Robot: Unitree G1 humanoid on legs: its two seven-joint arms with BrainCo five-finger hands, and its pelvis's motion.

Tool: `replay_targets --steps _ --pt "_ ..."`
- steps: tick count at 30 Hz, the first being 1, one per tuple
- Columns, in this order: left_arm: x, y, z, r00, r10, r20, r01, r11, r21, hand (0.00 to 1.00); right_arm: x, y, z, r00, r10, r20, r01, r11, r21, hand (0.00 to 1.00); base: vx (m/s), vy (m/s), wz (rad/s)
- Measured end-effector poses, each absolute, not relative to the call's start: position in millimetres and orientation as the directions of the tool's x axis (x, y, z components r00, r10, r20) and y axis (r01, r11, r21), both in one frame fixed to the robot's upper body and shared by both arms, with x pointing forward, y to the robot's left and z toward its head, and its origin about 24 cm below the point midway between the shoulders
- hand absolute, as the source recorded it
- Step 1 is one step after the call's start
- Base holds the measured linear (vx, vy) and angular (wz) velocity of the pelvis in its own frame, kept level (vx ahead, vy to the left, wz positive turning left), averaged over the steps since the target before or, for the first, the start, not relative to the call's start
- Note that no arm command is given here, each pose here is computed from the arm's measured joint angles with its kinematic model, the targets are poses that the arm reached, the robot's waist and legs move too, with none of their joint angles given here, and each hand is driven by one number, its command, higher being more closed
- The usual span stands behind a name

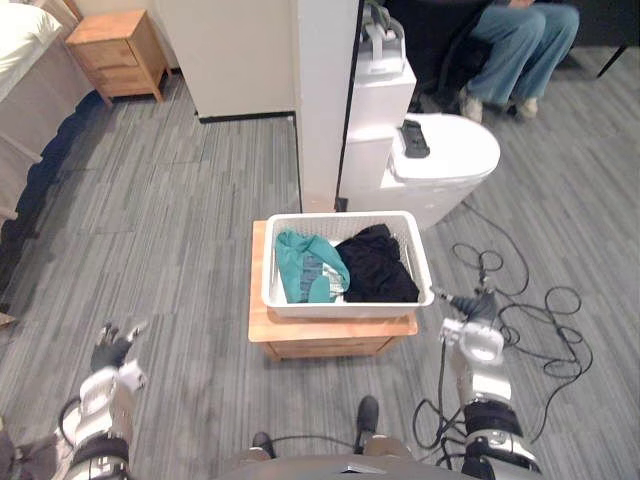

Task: Pick up the laundry basket with both hands and put the clothes into the washing machine.

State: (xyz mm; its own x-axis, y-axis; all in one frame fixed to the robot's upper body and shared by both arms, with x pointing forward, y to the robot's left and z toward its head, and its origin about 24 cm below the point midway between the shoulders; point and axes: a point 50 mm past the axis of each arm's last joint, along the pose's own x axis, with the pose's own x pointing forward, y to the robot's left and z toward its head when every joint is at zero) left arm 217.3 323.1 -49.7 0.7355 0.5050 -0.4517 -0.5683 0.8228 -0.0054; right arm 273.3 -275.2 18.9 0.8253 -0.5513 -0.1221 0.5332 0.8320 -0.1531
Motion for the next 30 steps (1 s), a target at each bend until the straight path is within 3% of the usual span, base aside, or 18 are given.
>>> replay_targets --steps 4,9,18,24,30 --pt "272.1 324.4 -11.3 0.799 0.476 -0.369 -0.488 0.87 0.066 0.0 313.0 -267.1 60.9 0.862 -0.507 -0.003 0.502 0.854 -0.137 0.0 -0.07 -0.014 -0.11" --pt "340.1 279.3 38.5 0.911 0.322 -0.256 -0.295 0.945 0.139 0.0 365.0 -248.1 103.0 0.9 -0.436 0.013 0.435 0.897 -0.075 0.0 -0.08 0.006 -0.05" --pt "371.7 241.6 71.0 0.961 0.211 -0.178 -0.178 0.967 0.184 0.0 395.8 -249.2 157.4 0.9 -0.432 0.055 0.435 0.9 -0.036 0.0 -0.05 0.025 -0.07" --pt "396.2 192.7 93.2 0.98 0.113 -0.162 -0.095 0.989 0.111 0.0 413.5 -223.9 197.8 0.934 -0.336 0.12 0.349 0.931 -0.105 0.0 -0.01 0.05 -0.12" --pt "405.1 176.5 107.8 0.978 0.143 -0.15 -0.135 0.989 0.065 0.0 421.0 -193.2 222.0 0.951 -0.245 0.188 0.277 0.945 -0.172 0.0 0.01 0.064 -0.07"
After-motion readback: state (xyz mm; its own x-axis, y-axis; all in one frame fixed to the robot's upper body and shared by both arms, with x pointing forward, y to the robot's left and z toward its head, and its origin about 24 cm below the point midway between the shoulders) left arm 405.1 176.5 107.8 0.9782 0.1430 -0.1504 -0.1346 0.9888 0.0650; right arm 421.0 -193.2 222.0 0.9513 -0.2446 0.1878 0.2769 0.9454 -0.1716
